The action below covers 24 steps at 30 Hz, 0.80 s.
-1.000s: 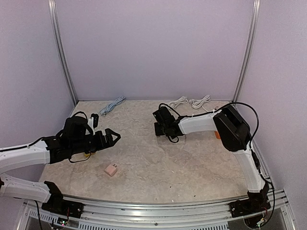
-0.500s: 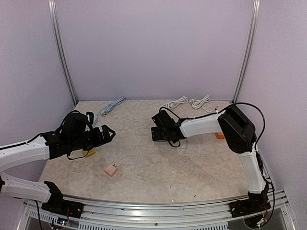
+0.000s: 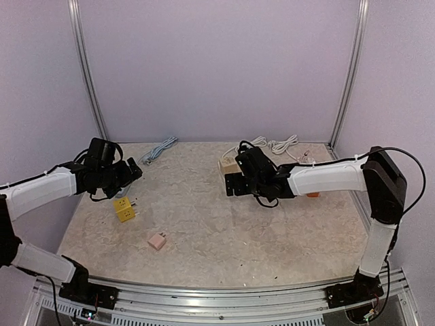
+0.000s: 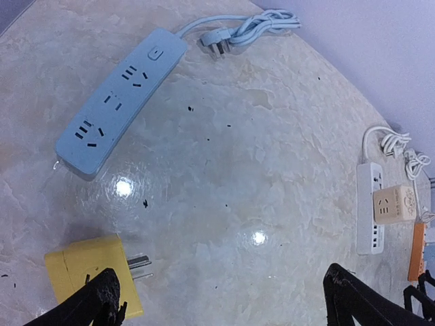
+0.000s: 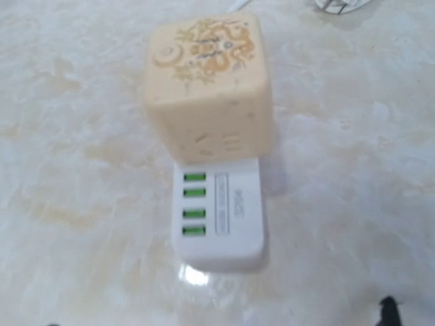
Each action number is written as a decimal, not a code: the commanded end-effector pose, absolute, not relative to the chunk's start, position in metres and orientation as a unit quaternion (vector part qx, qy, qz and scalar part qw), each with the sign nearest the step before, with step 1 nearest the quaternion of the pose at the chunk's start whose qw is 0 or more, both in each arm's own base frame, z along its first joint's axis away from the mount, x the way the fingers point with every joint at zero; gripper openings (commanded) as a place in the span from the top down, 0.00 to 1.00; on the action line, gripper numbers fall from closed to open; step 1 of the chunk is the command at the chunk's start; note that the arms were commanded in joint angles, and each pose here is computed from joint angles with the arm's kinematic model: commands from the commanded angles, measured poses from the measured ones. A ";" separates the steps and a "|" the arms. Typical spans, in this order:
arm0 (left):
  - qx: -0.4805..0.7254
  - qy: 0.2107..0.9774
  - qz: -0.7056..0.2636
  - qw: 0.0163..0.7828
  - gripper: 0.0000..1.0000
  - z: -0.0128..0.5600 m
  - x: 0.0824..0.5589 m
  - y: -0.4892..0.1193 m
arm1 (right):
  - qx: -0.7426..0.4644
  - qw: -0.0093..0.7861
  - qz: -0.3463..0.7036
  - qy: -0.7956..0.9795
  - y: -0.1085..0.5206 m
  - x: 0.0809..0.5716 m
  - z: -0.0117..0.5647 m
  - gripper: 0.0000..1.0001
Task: Insert the plug
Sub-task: Move the socket to the center of the board.
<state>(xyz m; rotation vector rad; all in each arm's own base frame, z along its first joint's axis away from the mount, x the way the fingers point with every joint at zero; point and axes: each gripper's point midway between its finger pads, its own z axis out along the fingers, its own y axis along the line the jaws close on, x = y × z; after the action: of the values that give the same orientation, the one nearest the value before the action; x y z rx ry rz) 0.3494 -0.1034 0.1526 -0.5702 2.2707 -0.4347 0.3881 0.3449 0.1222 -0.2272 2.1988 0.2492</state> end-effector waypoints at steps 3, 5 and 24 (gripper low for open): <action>-0.257 0.900 -0.122 0.330 0.01 0.129 0.369 -0.079 | -0.185 0.447 0.144 0.863 0.368 0.350 0.142 0.03; -0.270 0.903 -0.108 0.316 0.01 0.119 0.374 -0.069 | -0.210 0.445 0.146 0.858 0.376 0.340 0.142 0.03; -0.230 0.951 0.042 0.203 0.01 0.058 0.436 -0.011 | -0.237 0.428 0.191 0.851 0.376 0.312 0.144 0.03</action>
<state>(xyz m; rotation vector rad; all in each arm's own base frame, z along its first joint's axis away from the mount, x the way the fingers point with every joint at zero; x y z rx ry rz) 0.4432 -0.0256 0.0721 -0.6892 2.5461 0.0346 0.3147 0.3754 0.1162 -0.5990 2.1805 0.4344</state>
